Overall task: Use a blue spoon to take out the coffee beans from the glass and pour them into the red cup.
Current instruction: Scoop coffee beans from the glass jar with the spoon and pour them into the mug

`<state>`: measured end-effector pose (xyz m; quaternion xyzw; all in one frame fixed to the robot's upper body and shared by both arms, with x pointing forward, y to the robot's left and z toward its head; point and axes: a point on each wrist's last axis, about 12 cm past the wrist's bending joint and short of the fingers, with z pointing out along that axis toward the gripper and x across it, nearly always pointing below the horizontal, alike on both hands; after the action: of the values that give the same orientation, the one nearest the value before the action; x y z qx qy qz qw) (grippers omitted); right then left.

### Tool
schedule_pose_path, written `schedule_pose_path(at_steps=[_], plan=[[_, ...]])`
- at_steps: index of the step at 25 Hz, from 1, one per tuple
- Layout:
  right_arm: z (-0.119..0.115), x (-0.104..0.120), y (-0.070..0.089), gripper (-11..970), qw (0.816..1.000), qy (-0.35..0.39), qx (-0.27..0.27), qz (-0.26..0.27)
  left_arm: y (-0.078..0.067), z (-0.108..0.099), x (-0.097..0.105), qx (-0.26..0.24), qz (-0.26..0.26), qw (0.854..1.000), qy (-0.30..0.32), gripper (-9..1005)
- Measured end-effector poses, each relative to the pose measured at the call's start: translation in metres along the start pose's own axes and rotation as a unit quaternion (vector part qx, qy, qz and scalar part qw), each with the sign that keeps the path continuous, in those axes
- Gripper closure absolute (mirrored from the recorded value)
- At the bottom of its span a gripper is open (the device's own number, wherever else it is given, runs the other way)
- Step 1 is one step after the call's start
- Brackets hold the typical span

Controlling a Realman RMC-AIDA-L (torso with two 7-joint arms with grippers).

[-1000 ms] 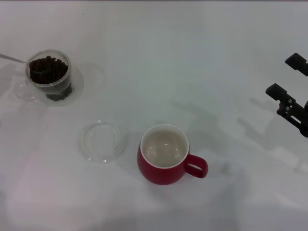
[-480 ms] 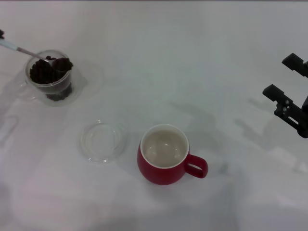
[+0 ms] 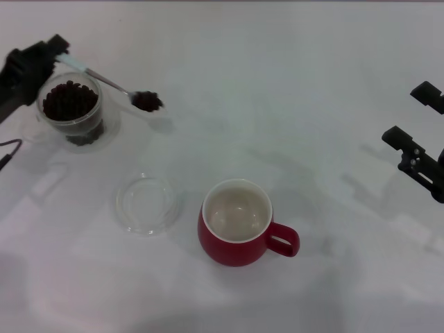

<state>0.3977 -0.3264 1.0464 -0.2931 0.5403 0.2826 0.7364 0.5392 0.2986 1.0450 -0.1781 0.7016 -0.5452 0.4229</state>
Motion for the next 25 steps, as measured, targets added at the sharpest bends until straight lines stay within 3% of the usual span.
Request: schedule_pose_path(at_steps=[25], plan=[[-0.015, 0.0, 0.009, 295, 1.0, 0.01, 0.016, -0.001, -0.022, 0.039, 0.056, 0.062, 0.012, 0.989, 0.13, 870]])
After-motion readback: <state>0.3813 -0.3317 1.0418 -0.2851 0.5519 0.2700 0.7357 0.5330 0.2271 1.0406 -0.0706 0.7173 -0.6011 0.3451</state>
